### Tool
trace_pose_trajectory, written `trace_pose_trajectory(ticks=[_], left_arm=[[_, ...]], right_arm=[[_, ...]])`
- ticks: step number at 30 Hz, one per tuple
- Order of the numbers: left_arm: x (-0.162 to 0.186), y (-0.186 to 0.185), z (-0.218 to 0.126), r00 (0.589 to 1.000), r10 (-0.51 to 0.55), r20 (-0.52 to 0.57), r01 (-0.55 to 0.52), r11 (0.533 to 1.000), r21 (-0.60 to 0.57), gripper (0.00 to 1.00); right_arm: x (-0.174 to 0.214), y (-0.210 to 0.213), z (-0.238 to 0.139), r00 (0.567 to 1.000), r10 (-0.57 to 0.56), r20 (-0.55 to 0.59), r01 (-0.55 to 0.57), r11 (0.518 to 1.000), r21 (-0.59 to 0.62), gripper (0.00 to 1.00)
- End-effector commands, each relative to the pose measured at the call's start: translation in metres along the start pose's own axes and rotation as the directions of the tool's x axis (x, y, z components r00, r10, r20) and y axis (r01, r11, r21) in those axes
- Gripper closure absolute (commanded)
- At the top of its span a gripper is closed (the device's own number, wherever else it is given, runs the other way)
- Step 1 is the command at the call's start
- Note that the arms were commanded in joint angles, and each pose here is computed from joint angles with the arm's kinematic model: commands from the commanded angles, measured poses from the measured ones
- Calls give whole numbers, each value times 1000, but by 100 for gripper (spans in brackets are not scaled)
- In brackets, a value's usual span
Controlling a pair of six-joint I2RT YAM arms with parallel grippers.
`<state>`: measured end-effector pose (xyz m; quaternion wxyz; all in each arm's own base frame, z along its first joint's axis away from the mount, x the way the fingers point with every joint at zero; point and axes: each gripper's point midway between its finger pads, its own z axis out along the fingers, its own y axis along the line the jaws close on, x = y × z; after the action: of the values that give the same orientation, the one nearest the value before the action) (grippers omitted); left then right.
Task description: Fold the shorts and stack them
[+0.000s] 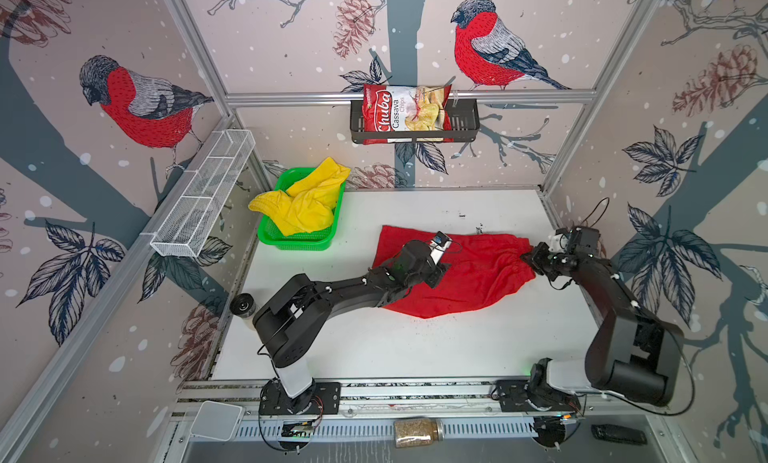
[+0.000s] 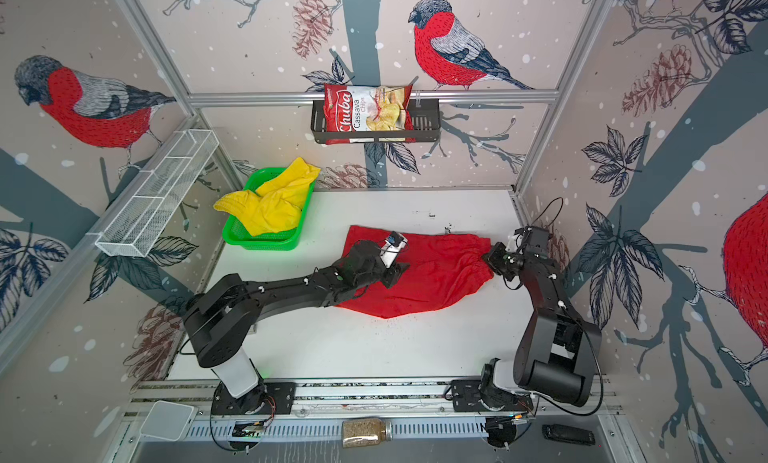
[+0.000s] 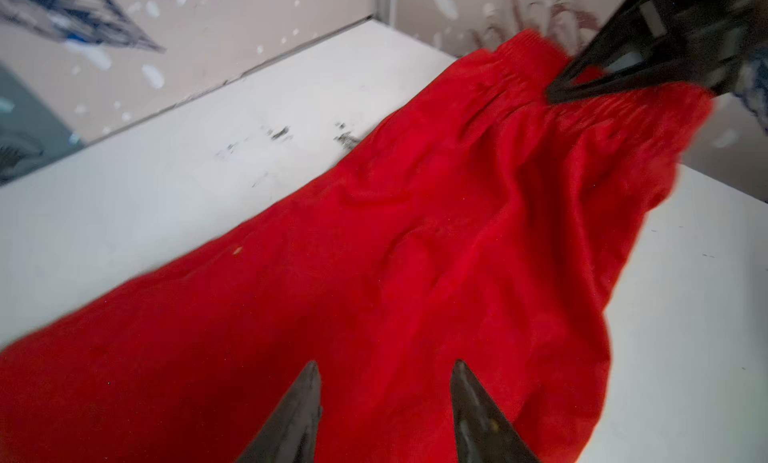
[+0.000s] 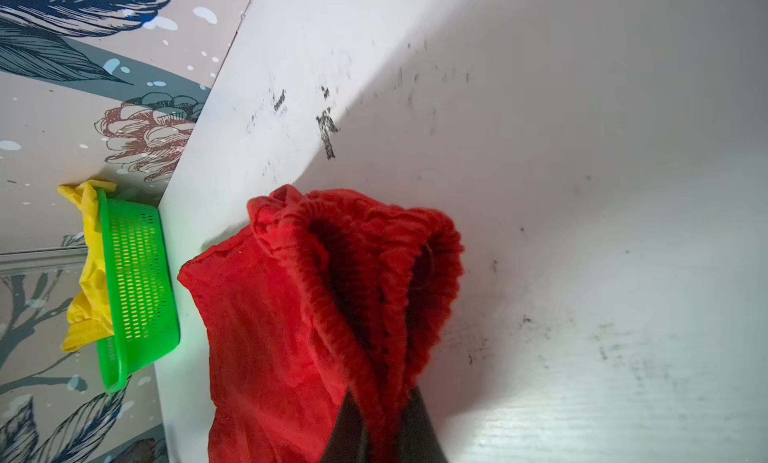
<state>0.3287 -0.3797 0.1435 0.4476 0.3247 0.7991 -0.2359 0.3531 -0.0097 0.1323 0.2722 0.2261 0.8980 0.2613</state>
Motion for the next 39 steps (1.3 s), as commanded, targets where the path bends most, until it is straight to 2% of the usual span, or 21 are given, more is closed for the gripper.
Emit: trace_pose_trajectory(ticks=[1,3,5,11,15,22,26,30,39], left_arm=[[37,35,-11,965,-216,-151,200,973,-114,50],[49,55,-17,922,-334,-196,306,938,-161,51],[60,69,-21,886,-408,-219,373,909,-184,51],[80,92,-29,822,-534,-198,493,841,-222,55],[92,96,-27,797,-573,-193,535,817,-215,56],[100,84,-8,756,-617,-218,606,786,-122,57],[110,84,0,733,-643,-221,633,764,-125,64],[125,90,4,724,-654,-220,633,756,-166,71],[144,90,8,708,-669,-228,645,743,-178,79]], right_arm=[[-5,-4,-13,997,-74,-13,75,991,107,98],[-16,4,-21,994,-112,3,110,985,133,97],[-26,13,-27,990,-143,17,139,980,141,97],[-53,43,-43,973,-223,58,209,961,184,97],[-65,66,-49,956,-278,96,255,946,202,98],[-71,107,-48,927,-354,126,320,919,230,98],[-68,132,-45,912,-384,141,346,909,232,98],[-58,156,-40,903,-400,155,363,905,221,98],[-15,205,-11,881,-447,153,421,890,175,98]])
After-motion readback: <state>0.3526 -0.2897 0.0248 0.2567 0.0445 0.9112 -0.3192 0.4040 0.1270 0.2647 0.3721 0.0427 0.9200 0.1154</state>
